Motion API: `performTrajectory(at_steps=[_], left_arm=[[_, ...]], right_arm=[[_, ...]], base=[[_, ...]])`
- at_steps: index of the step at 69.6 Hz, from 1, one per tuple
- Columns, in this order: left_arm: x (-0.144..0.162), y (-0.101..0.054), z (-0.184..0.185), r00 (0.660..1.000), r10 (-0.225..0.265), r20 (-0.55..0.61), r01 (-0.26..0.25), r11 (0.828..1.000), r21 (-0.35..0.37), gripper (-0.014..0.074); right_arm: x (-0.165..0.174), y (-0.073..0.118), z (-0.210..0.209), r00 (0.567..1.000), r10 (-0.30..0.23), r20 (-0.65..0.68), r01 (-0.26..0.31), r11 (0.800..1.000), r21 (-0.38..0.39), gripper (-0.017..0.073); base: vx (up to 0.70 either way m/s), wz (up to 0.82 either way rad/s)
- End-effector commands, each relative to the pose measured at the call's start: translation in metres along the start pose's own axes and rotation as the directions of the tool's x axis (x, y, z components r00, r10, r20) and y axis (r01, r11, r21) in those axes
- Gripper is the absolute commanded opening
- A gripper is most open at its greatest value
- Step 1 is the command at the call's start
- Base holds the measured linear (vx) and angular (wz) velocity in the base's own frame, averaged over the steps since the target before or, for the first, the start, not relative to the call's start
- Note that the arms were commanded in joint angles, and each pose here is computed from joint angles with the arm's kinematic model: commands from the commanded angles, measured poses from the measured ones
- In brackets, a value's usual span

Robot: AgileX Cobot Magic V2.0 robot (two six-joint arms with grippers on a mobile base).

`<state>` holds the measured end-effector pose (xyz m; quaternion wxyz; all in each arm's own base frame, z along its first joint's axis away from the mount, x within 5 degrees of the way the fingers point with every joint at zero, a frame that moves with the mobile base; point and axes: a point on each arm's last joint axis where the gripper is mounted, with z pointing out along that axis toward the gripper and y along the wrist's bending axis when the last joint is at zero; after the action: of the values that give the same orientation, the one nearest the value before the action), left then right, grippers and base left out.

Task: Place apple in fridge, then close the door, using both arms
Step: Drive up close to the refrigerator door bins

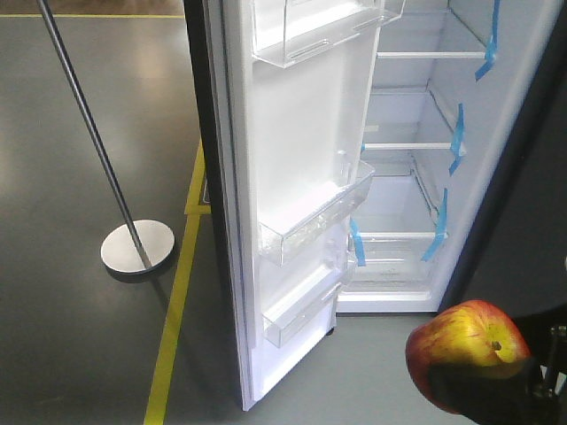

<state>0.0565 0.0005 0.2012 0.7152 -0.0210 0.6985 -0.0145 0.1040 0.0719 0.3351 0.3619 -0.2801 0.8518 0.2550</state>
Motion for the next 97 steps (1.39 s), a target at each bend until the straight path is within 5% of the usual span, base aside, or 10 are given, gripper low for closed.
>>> performTrajectory(at_steps=[1,97], left_arm=[[-0.0030,-0.0001,-0.0008,0.997,-0.008,0.073,0.008,1.000,0.004,-0.0006],[-0.0030,-0.0001,-0.0008,0.997,-0.008,0.073,0.008,1.000,0.004,-0.0006]], right_arm=[[-0.0113,0.0026,-0.0062,0.997,0.006,0.083,-0.007,1.000,0.000,0.0317],[-0.0113,0.0026,-0.0062,0.997,0.006,0.083,-0.007,1.000,0.000,0.0317]], base=[[0.13,0.03],[0.11,-0.01]])
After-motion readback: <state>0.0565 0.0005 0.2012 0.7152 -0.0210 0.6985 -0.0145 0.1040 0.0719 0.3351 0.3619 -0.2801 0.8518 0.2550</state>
